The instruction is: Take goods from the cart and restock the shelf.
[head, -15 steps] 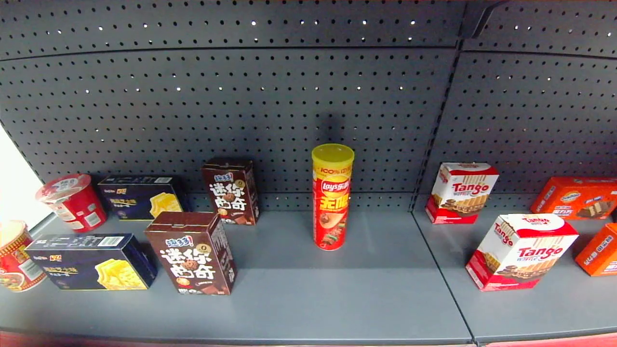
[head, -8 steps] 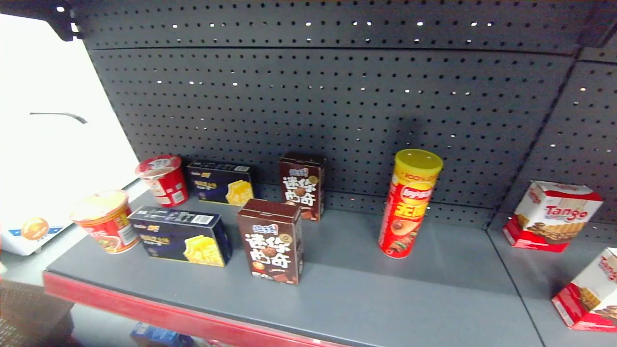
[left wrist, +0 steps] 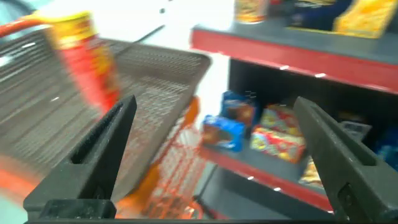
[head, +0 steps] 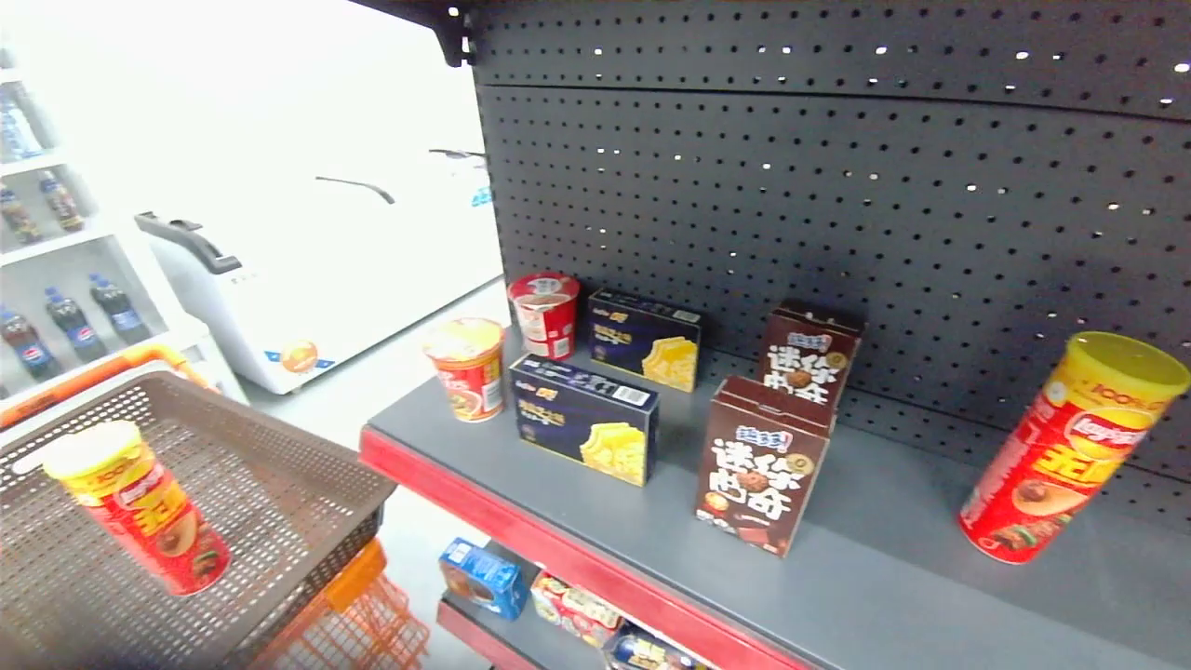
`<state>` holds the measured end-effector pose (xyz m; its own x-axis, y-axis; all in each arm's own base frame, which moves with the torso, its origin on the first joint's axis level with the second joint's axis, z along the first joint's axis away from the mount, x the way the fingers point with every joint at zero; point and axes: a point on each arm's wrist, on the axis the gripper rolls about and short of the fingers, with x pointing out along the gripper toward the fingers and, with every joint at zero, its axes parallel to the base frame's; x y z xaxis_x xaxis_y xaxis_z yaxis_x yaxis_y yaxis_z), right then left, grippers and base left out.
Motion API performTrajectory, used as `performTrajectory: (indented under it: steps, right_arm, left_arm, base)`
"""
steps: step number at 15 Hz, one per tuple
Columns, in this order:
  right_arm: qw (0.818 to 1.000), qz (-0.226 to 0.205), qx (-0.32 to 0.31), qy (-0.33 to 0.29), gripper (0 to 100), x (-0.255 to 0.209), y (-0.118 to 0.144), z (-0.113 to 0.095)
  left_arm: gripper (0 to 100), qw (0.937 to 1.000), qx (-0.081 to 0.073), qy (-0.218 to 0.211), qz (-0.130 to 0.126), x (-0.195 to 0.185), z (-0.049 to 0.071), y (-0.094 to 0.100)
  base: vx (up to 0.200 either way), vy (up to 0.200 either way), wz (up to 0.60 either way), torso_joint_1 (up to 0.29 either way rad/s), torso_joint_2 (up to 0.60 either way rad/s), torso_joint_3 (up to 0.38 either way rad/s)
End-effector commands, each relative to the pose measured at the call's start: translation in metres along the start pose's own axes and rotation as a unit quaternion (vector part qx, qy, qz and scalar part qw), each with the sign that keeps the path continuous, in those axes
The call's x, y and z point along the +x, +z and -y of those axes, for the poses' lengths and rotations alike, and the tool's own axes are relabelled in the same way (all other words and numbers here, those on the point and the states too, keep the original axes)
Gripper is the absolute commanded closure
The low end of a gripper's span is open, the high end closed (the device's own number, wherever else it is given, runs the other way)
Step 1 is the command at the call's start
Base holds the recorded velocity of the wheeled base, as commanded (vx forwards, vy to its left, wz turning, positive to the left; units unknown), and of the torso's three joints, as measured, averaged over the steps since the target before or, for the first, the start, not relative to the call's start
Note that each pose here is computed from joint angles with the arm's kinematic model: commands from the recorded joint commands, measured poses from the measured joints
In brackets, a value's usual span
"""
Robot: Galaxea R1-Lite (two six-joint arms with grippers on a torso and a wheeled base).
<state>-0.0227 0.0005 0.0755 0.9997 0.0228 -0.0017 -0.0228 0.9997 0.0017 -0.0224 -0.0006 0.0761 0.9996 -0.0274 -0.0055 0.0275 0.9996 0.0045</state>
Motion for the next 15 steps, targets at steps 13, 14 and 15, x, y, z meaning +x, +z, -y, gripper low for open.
performTrajectory:
  steps: [13, 14, 15]
  right_arm:
    - [1.000, 0.000, 0.001, 0.001, 0, 0.000, 0.000, 0.000]
    - [1.000, -0.001, 0.001, 0.000, 0, 0.000, 0.000, 0.000]
    - [1.000, 0.000, 0.001, 0.000, 0, 0.000, 0.000, 0.000]
  left_arm:
    - [0, 1.0000, 0.000, 0.004, 0.000, 0.000, 0.000, 0.000]
    - [0, 0.9999, 0.002, 0.016, 0.003, 0.000, -0.001, 0.001]
    - [0, 0.9995, 0.010, 0.021, 0.020, -0.003, -0.001, 0.011]
  base:
    - [0.000, 0.000, 0.23, 0.001, 0.00, 0.001]
    - [0.000, 0.000, 0.00, 0.000, 0.00, 0.000]
    - [0.000, 0.000, 0.00, 0.000, 0.00, 0.000]
